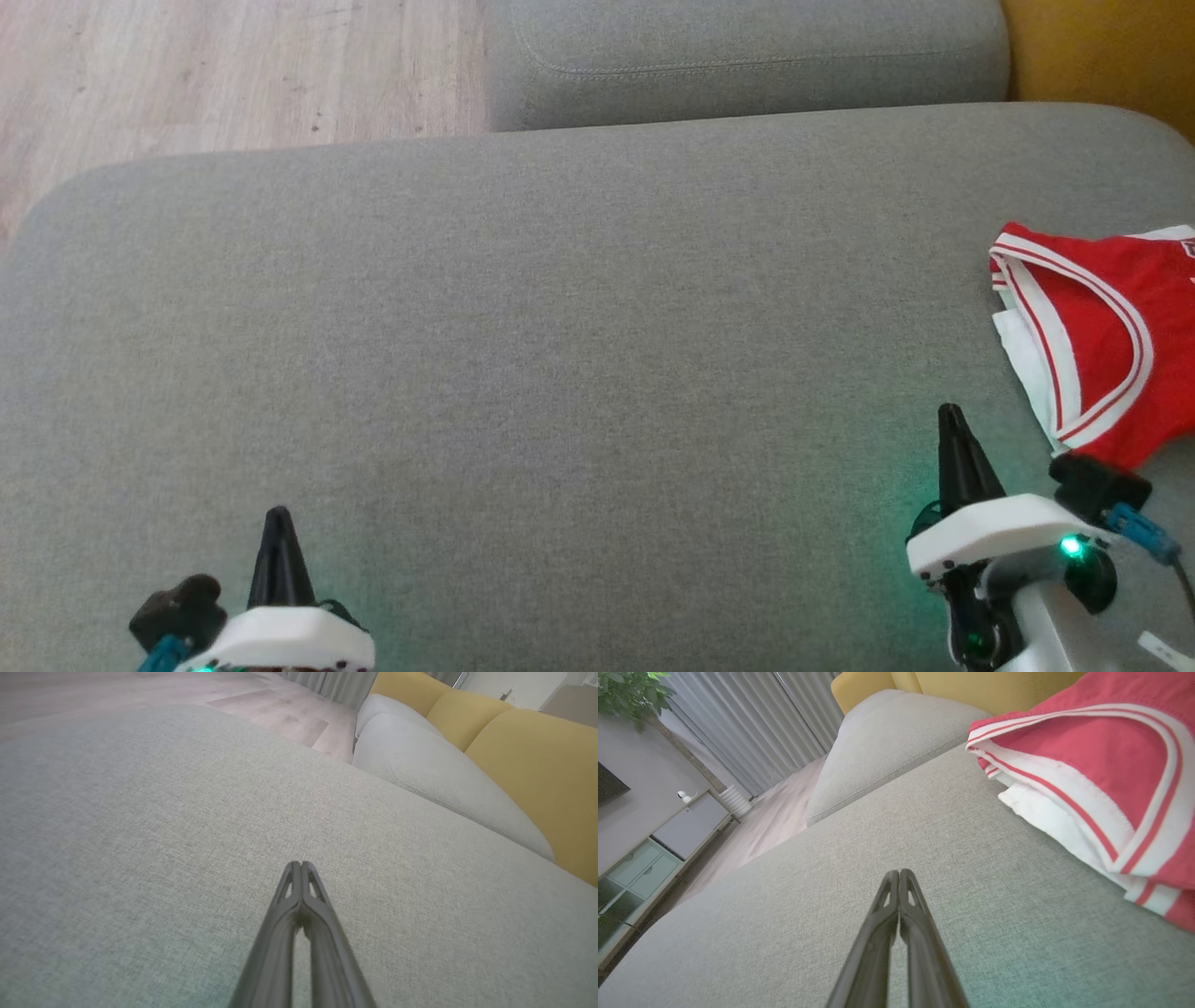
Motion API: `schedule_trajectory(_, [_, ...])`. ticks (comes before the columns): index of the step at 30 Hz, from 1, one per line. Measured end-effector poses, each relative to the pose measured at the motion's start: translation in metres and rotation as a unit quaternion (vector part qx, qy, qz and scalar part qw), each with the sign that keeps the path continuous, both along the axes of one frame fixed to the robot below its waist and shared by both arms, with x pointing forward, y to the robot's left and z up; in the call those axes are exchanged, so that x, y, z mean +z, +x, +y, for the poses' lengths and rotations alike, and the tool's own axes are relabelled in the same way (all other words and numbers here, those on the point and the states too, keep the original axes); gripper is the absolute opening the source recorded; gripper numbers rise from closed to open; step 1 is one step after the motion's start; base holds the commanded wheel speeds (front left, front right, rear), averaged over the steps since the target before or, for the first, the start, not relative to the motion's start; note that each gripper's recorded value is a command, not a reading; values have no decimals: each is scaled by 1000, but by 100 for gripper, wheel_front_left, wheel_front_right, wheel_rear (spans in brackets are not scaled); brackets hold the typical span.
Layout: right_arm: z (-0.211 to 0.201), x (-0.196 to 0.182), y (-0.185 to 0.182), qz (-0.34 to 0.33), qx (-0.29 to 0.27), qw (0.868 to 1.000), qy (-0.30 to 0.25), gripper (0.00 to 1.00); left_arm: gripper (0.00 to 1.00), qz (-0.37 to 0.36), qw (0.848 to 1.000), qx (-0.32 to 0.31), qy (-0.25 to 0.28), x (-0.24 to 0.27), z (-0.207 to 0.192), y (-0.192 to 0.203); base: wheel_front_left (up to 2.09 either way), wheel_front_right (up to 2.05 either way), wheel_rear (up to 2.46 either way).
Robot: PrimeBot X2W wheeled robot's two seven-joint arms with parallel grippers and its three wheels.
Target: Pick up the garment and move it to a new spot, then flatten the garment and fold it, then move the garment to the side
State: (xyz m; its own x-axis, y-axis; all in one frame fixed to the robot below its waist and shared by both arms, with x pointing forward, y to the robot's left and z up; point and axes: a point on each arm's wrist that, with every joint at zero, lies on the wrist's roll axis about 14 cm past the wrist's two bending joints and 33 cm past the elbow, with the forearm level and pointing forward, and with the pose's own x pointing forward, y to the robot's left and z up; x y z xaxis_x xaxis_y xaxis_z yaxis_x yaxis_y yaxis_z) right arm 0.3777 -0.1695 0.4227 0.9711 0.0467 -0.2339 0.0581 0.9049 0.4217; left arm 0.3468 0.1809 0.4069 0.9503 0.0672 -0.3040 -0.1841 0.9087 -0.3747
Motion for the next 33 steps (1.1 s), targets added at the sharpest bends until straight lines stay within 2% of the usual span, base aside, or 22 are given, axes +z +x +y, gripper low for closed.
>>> schedule_trajectory(18, [-9,11,4,-5,-41,994,100,0,0,-1,994,28,-105,4,1,3,0,0,0])
schedule_trajectory(33, [-17,22,7,-14,-71,979,192,0,0,-9,978,51,-200,11,3,6,0,0,0])
